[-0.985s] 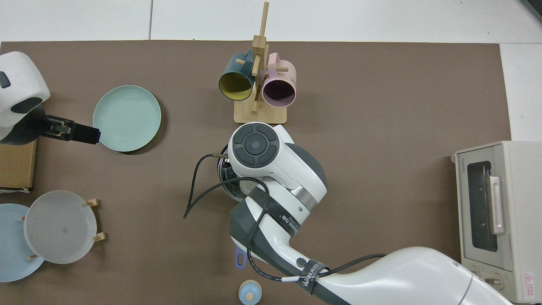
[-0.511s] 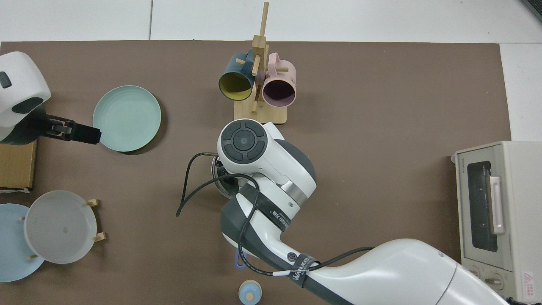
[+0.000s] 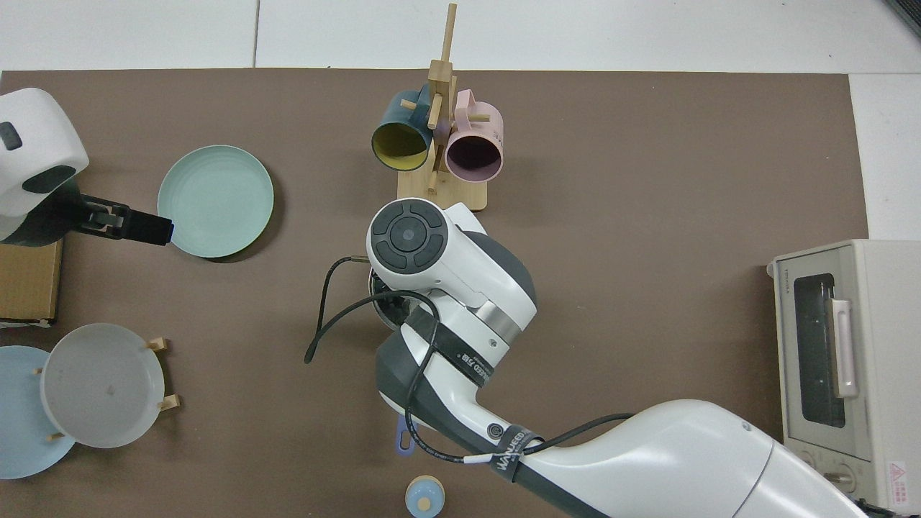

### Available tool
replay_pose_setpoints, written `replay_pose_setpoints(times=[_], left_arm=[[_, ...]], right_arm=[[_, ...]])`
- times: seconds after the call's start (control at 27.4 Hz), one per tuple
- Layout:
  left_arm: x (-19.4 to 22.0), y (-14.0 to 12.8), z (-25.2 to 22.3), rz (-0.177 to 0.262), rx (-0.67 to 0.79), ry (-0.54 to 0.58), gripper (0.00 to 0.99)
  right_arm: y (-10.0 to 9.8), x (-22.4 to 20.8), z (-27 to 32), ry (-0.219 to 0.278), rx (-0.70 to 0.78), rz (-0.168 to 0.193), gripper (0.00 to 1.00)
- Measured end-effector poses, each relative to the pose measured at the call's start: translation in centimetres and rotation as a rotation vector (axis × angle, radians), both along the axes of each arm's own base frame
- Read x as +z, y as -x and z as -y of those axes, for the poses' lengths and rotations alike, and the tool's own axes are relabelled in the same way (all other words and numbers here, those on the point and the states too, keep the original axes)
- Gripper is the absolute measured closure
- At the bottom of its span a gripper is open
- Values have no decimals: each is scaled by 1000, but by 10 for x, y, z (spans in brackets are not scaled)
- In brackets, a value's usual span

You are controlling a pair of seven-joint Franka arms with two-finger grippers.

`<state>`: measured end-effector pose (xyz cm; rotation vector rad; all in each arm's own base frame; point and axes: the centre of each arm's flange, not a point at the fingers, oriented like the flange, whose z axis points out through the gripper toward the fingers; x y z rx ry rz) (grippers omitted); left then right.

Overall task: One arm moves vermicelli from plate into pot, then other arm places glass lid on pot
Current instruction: 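Lower the glass lid onto the saucepan with the right gripper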

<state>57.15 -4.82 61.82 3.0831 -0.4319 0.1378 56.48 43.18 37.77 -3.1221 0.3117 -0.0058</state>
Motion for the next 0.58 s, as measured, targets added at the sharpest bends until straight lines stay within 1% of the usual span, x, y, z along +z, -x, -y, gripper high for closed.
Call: replay_pose_setpoints(times=[0.33, 0.4, 0.44, 0.47, 0.51, 0.58], left_arm=[[0, 0, 0, 0, 0, 0, 0], [0, 0, 0, 0, 0, 0, 0], [0, 0, 0, 0, 0, 0, 0], [0, 0, 0, 0, 0, 0, 0], [0, 0, 0, 0, 0, 0, 0], [0, 0, 0, 0, 0, 0, 0]], right_arm=[[0, 0, 0, 0, 0, 0, 559], [0, -1, 0, 0, 1, -1, 471], [0, 0, -1, -1, 1, -1, 445], [0, 1, -2, -3, 3, 0, 352], [1, 3, -3, -8, 4, 2, 326], [3, 11, -8, -18, 12, 7, 225]])
